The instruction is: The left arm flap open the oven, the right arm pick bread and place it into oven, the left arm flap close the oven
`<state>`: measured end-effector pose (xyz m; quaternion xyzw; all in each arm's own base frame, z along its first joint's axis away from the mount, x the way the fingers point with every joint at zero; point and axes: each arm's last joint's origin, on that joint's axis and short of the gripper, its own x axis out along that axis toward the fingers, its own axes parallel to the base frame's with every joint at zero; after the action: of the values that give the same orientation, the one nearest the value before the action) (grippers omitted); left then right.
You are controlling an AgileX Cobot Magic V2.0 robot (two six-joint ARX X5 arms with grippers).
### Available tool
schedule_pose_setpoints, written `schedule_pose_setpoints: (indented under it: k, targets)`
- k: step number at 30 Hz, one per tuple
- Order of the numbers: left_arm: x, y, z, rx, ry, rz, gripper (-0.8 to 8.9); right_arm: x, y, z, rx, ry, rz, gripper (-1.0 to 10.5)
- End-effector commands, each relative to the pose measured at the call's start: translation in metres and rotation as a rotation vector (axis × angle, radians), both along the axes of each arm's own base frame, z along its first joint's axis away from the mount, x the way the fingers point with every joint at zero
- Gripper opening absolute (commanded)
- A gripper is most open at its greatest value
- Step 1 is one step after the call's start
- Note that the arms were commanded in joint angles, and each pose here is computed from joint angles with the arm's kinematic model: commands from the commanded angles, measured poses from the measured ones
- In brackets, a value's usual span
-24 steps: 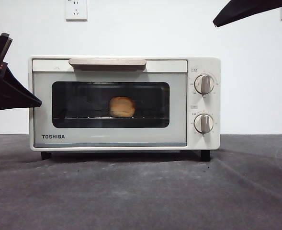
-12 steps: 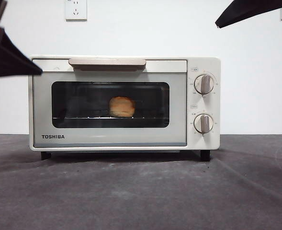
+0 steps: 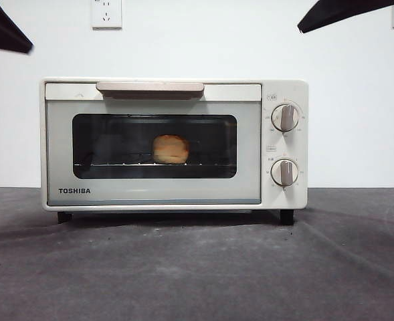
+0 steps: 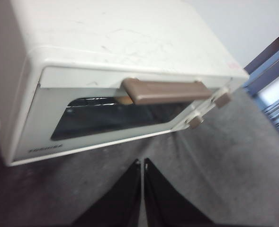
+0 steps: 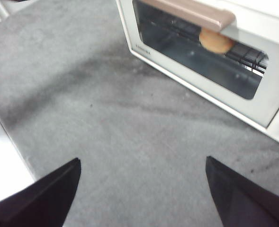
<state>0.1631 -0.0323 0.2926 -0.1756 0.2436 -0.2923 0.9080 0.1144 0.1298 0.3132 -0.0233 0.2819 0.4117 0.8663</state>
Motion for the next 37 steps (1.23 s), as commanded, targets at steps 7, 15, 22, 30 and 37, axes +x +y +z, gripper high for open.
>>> schedule_pose_setpoints:
  k: [7, 15, 22, 30, 37]
  targets:
    - [-0.056, 0.003, 0.029, 0.185, -0.136, 0.02, 0.16, 0.001, 0.003, 0.004, 0.015, -0.031, -0.019, 4.2]
    - [-0.077, 0.007, 0.031, 0.245, -0.133, 0.001, 0.16, 0.002, 0.002, 0.004, 0.009, -0.038, -0.039, 4.2]
    - [-0.078, 0.007, 0.029, 0.251, -0.115, -0.003, 0.16, 0.002, 0.002, 0.004, 0.009, -0.037, -0.039, 4.2]
    - [-0.078, 0.007, 0.029, 0.251, -0.114, -0.003, 0.16, 0.002, 0.002, 0.004, 0.007, -0.04, -0.04, 0.1]
    - [-0.078, 0.007, 0.029, 0.251, -0.114, -0.003, 0.16, 0.002, 0.002, 0.004, 0.009, -0.038, -0.042, 0.1]
